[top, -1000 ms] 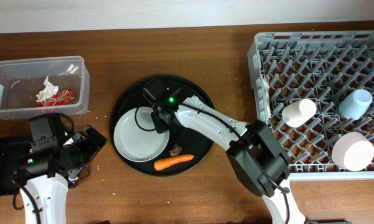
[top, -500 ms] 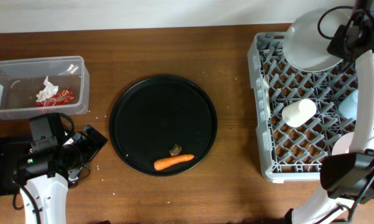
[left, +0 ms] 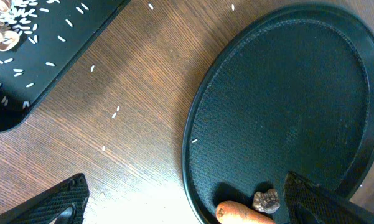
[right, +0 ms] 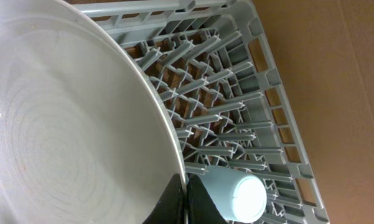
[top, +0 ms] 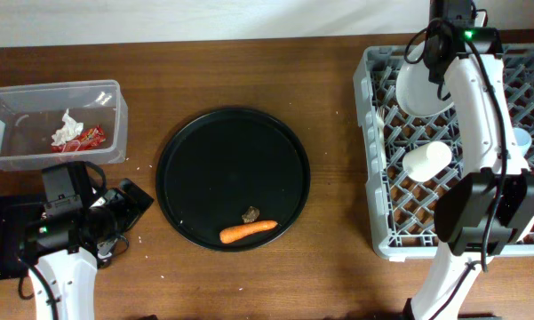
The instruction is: Sort waste into correct bins and load items into the dishwasher rack
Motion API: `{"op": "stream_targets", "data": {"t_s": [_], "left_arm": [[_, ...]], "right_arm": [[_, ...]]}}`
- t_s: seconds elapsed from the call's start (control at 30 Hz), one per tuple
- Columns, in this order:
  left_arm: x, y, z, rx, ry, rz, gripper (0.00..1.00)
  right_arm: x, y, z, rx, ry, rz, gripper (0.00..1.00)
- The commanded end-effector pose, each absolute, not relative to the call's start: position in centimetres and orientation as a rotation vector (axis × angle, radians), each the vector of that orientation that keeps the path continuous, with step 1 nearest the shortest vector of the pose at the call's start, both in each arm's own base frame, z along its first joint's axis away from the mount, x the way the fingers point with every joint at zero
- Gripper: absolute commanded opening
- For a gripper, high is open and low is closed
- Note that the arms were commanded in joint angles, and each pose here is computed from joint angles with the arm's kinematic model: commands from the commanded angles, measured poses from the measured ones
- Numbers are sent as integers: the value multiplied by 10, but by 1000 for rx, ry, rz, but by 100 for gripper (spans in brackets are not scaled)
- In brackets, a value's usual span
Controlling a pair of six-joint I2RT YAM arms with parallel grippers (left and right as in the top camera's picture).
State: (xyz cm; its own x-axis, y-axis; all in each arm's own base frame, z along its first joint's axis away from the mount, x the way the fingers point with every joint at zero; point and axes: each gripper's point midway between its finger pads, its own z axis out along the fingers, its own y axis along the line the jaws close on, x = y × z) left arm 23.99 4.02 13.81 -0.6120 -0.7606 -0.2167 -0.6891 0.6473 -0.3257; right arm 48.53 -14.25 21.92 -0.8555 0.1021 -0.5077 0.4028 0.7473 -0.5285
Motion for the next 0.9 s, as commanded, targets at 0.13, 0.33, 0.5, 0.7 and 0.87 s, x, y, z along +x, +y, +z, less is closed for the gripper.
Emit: {"op": "stream_targets", "data": {"t_s": [0.13,0.33,0.5,0.7,0.87], "left_arm": [[240,40,140,-1163,2523,-310,99],[240,40,140,-1163,2523,-310,99],[240,40,140,-1163,2523,-310,99],[240,40,140,-1163,2523,-310,99],[240,40,140,-1163,2523,-310,99]], "right_arm": [[491,-113,218,299,2487,-924,4],[485,-49,252,329,2481,-570,99],[438,100,319,10,2526,330,99],[356,257,247,-507,2755,472,99],[401,243,208,-393,2686,335,99]]}}
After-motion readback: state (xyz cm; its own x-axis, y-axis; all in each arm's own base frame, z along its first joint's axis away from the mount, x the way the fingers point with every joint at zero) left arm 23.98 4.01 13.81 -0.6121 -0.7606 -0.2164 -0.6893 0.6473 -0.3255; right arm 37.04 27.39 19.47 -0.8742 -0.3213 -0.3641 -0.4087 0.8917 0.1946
